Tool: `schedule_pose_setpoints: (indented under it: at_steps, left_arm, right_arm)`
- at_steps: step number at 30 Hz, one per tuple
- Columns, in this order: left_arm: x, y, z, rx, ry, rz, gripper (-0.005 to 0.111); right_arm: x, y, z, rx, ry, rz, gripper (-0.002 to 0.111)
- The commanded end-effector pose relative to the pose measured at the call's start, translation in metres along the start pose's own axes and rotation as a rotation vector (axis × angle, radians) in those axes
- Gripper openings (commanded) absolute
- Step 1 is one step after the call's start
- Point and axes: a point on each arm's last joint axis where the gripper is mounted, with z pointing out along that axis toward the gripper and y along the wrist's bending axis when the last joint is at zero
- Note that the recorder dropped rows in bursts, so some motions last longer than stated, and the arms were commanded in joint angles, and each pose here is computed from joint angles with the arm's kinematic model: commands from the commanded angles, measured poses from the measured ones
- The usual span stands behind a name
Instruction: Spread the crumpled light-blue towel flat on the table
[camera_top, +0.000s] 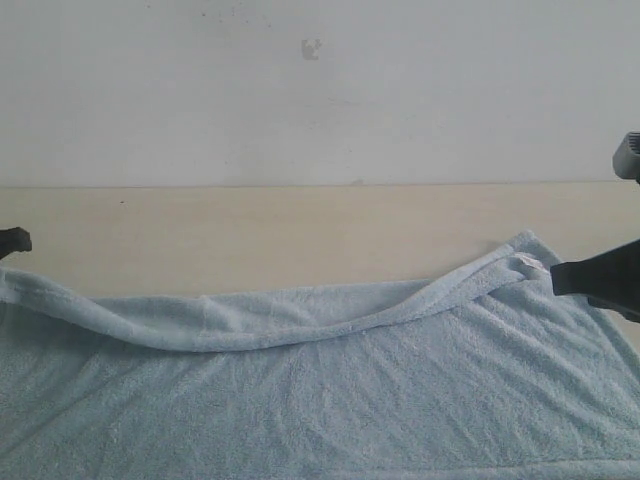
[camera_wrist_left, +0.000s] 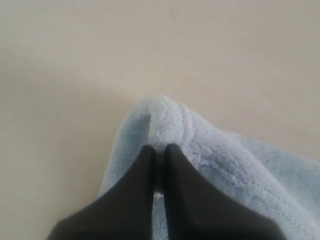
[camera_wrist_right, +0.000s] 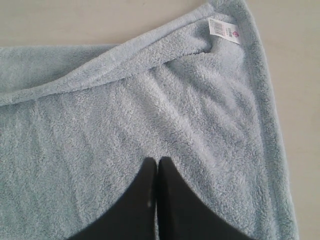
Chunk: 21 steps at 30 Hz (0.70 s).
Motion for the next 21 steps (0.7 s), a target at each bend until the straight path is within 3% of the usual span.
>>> schedule_pose_setpoints:
  at_steps: [1,5,11,13,18,21]
  left_arm:
    - [-0.025,-0.007,-0.009,0.038,-0.075,-0.068,0.004]
    - [-0.043,-0.012,-0.004,0.053,-0.087,-0.074,0.004]
    - [-0.067,-0.019,0.030,0.081,-0.071,-0.147,0.007]
    - [-0.076,-0.021,0.042,0.102,-0.078,-0.196,0.018]
    - [-0.088,-0.024,0.058,0.119,-0.097,-0.241,0.065]
    - [-0.089,-0.021,0.056,0.094,-0.100,-0.172,0.068]
  right_arm:
    - [0.000,0.000,-0.002,-0.002,-0.016,-0.008,0.000]
    - [0.000,0.001,-0.002,-0.005,-0.016,-0.006,0.000]
    - [0.000,0.001,-0.002,-0.005,-0.011,-0.013,0.000]
    - [0.001,0.001,-0.002,-0.005,-0.005,-0.021,0.000]
    - [0.001,0.001,-0.002,-0.005,-0.005,-0.040,0.000]
    - [0.000,0.001,-0.002,-0.005,-0.007,-0.041,0.000]
